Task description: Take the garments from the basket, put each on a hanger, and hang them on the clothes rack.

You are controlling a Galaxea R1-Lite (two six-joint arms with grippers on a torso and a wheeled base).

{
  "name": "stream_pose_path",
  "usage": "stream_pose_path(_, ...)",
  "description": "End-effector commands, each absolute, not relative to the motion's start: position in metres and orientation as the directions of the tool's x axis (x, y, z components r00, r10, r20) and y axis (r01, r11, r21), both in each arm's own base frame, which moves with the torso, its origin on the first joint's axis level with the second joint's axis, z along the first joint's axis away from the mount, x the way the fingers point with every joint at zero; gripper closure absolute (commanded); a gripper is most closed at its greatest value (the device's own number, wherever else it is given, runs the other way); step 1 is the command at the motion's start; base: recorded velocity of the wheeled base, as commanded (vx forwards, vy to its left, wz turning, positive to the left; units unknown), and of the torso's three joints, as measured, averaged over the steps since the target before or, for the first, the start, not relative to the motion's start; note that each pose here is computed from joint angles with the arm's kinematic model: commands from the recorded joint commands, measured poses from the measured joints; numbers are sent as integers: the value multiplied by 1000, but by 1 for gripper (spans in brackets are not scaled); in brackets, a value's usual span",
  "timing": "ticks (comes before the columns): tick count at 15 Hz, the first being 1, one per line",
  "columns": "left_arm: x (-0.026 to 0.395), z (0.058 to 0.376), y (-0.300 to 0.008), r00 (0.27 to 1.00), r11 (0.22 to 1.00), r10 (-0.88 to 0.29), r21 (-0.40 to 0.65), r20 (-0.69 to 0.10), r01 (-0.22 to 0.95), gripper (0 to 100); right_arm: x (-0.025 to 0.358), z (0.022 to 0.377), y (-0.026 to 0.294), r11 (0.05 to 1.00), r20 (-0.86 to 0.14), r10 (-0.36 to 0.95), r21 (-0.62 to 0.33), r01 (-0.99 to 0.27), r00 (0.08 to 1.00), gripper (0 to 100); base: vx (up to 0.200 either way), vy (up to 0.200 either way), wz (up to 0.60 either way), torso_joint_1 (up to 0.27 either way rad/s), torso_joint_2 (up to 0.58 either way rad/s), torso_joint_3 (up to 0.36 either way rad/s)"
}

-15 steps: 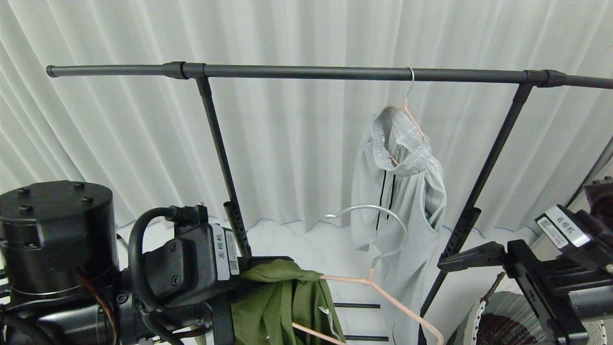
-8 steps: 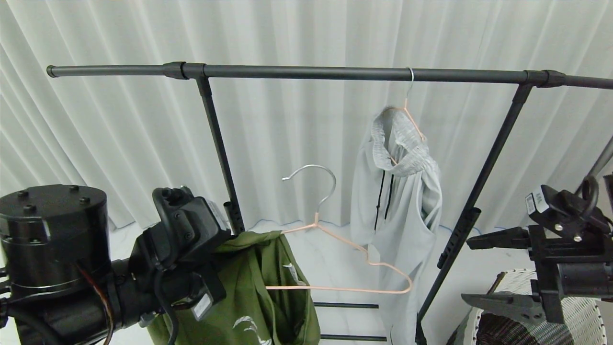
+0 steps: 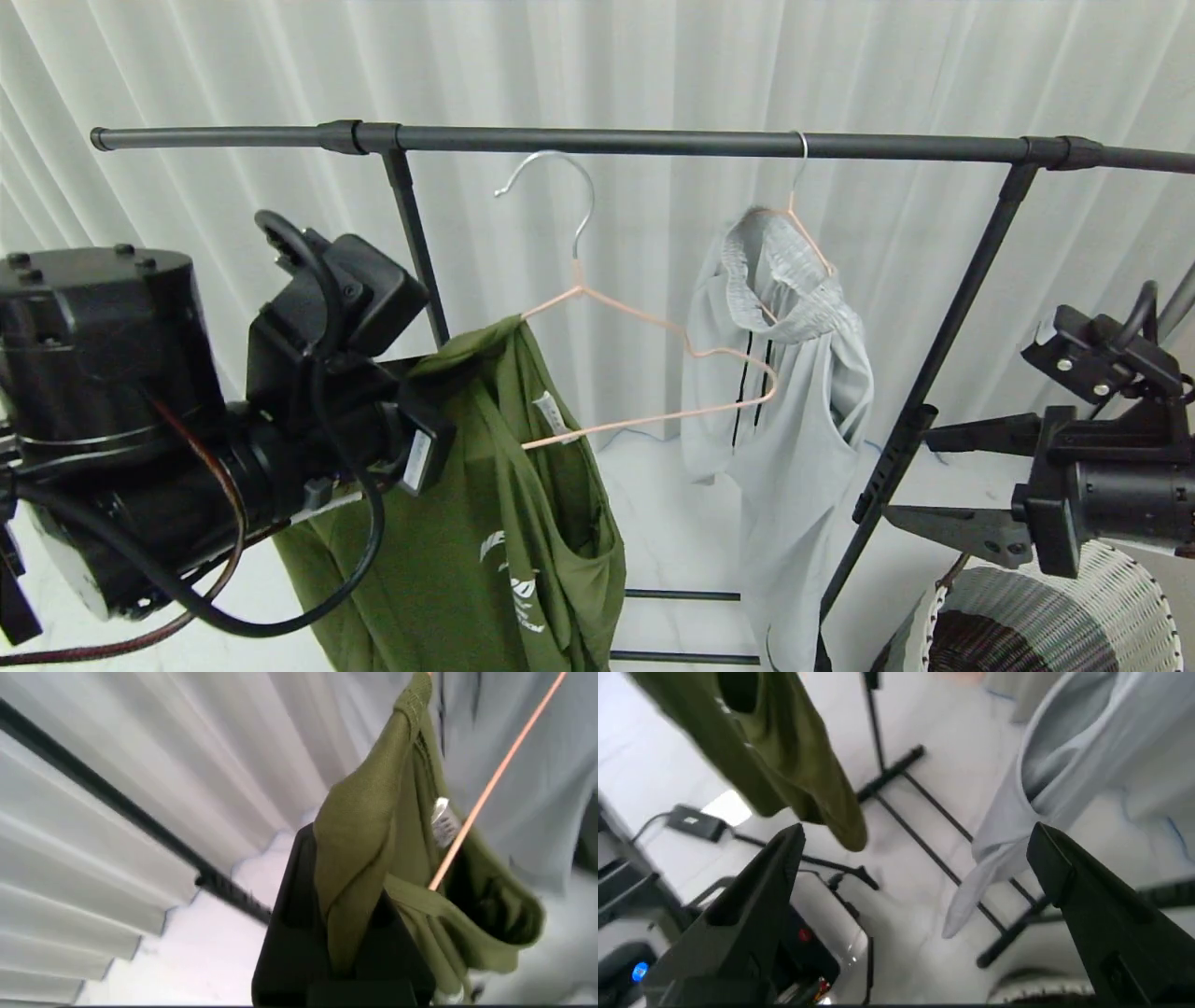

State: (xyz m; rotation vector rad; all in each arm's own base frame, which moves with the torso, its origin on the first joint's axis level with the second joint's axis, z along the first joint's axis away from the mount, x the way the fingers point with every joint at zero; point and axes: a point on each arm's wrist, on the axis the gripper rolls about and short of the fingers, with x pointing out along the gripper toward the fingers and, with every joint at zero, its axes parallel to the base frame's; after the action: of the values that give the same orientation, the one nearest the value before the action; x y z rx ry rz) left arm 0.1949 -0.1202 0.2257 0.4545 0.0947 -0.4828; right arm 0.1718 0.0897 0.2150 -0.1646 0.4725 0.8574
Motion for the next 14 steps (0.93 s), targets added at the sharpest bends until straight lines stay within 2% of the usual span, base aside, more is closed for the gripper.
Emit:
stream_pose_path(1,211,237,-131,889,803,-427,384,-164,456,100,161,216,118,669,-472,683,99,-737,557,0,0,0,0,0,0,0)
stream_pose_path(3,215,249,-134,894,811,-430,381,-125,444,100,156,219,148,700,-424,687,164,-695,591,0,0,0,0,0,0,0)
stream_pose_path(6,215,254,-134,896,829,-431,347,-105,440,100,167,215,186,754,-355,650,186,-630,673,0,0,0,0,0,0,0)
stream_pose_path(9,217,265,-136,898,847,-435,309,-68,433,100,175,221,212,724,-300,686,203,-659,663,0,0,0,0,0,0,0)
stream_pose_path(14,216,267,-136,897,848,-438,305,-61,434,100,189,206,261,724,-306,687,205,-659,659,0,0,0,0,0,0,0)
